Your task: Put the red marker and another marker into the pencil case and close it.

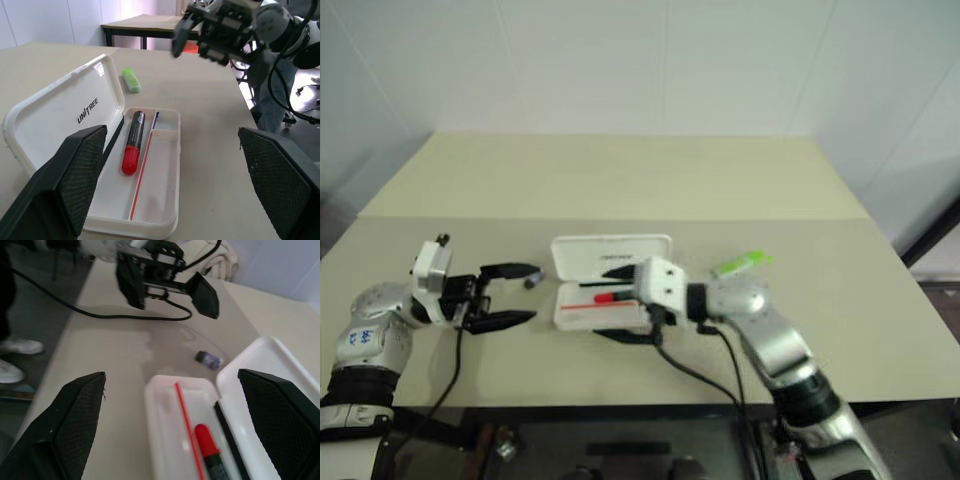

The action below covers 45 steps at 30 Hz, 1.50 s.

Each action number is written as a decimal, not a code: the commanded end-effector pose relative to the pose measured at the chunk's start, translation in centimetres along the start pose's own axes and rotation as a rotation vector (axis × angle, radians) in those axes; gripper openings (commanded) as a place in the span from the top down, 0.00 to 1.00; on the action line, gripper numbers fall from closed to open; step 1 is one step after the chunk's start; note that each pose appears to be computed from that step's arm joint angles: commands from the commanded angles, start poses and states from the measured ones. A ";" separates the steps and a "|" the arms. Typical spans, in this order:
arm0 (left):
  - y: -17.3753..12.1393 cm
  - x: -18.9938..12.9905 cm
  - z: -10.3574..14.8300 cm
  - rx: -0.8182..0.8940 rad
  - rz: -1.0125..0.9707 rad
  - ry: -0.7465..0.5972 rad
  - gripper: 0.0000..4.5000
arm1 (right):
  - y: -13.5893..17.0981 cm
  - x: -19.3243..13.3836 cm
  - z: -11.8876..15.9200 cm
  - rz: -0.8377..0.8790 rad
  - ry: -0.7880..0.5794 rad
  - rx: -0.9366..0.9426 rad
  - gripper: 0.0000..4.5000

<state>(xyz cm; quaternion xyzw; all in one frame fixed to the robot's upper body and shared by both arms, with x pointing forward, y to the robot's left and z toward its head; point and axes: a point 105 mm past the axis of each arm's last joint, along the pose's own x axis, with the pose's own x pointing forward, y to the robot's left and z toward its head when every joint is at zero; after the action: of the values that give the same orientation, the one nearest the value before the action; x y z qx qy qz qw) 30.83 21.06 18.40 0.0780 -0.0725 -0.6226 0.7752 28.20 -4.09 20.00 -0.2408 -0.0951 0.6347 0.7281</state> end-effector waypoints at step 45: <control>-0.8 1.0 0.2 0.036 -0.067 -0.041 0.00 | -14.2 -16.2 -8.0 -0.793 0.550 -0.082 0.00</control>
<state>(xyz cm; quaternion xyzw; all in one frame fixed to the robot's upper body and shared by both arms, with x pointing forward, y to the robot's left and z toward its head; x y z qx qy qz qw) 30.94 19.59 17.50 0.0662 -0.0815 -0.6368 0.7638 41.20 -22.35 19.11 -0.4022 0.0388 0.2622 0.8763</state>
